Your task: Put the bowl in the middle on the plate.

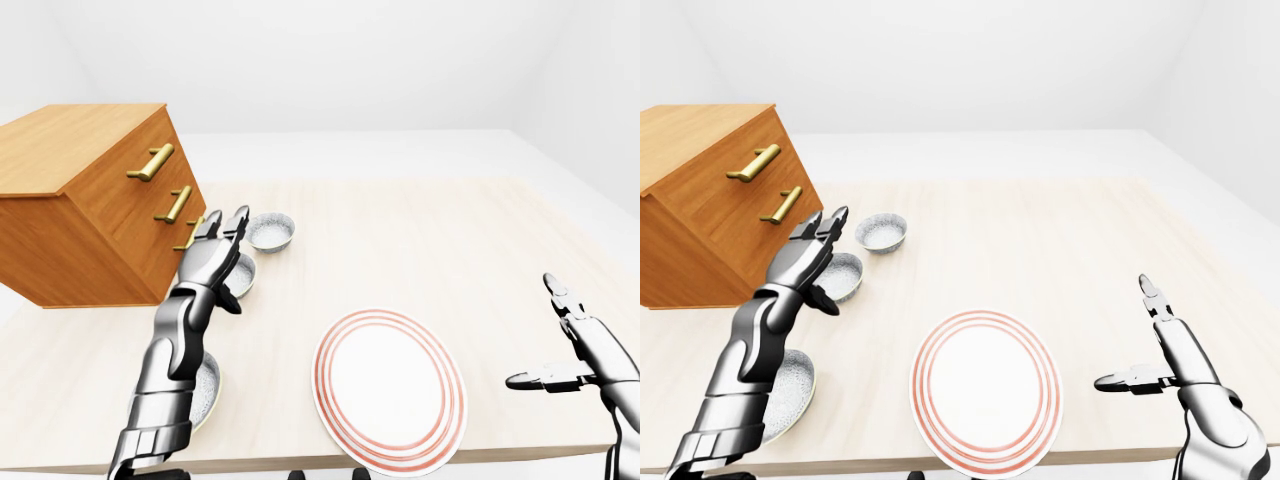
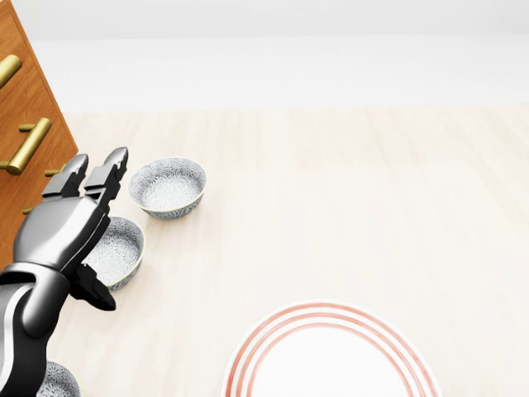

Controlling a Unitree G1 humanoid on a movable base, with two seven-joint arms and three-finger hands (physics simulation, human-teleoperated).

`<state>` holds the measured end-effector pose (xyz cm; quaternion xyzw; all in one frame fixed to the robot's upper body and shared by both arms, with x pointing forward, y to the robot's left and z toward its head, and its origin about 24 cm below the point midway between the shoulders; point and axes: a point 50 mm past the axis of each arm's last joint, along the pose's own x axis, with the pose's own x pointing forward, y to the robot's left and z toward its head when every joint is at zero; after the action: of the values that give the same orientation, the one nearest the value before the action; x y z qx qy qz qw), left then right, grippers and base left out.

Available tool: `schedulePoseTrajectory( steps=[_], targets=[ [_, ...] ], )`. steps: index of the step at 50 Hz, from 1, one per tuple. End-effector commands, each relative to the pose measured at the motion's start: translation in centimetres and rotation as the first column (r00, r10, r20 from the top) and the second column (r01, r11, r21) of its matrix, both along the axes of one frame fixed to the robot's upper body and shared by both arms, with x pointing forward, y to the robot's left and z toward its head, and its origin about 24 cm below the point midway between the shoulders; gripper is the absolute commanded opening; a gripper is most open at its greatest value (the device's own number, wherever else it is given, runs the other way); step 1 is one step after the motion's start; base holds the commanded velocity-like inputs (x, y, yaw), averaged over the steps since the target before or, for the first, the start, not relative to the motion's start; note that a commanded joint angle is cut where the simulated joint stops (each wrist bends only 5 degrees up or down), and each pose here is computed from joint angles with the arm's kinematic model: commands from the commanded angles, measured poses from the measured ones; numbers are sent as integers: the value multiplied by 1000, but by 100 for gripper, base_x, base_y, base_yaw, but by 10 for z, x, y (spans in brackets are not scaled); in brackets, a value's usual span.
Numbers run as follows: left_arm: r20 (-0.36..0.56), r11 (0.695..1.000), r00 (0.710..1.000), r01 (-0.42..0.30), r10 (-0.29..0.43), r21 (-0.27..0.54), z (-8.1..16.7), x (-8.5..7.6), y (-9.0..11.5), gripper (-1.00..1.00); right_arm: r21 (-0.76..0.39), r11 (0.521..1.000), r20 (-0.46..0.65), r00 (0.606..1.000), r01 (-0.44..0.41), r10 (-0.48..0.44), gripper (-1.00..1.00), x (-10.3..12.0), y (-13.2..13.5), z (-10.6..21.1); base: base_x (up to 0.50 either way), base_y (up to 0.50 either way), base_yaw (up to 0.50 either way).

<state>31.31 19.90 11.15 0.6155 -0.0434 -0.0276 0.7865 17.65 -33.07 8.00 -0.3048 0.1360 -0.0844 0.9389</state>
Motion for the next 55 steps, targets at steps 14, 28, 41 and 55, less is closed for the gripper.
schedulePoseTrajectory(
  steps=[14, 28, 41, 55],
  targets=[
    [-56, 997, 998, -37, 41, 71, -2, 4, 16, 100, -2, 1000, 0, 1000, 0, 0, 100, 0, 0, 0, 0, 0, 0],
    [-82, 992, 995, -45, 55, 122, -8, 6, 17, 100, 2, 1000, -4, 1000, 5, -5, 100, 0, -1, -1, 0, 0, 0],
    [-74, 976, 995, -55, 72, 212, -8, 5, 17, 100, -3, 1000, -1, 1000, 1, -1, 100, 0, 0, 0, 0, 0, 0],
    [-82, 970, 993, -63, 85, 235, -16, 7, 19, 100, -7, 1000, 3, 1000, -2, 3, 100, 0, 1, 1, 0, 0, 0]
  ],
)
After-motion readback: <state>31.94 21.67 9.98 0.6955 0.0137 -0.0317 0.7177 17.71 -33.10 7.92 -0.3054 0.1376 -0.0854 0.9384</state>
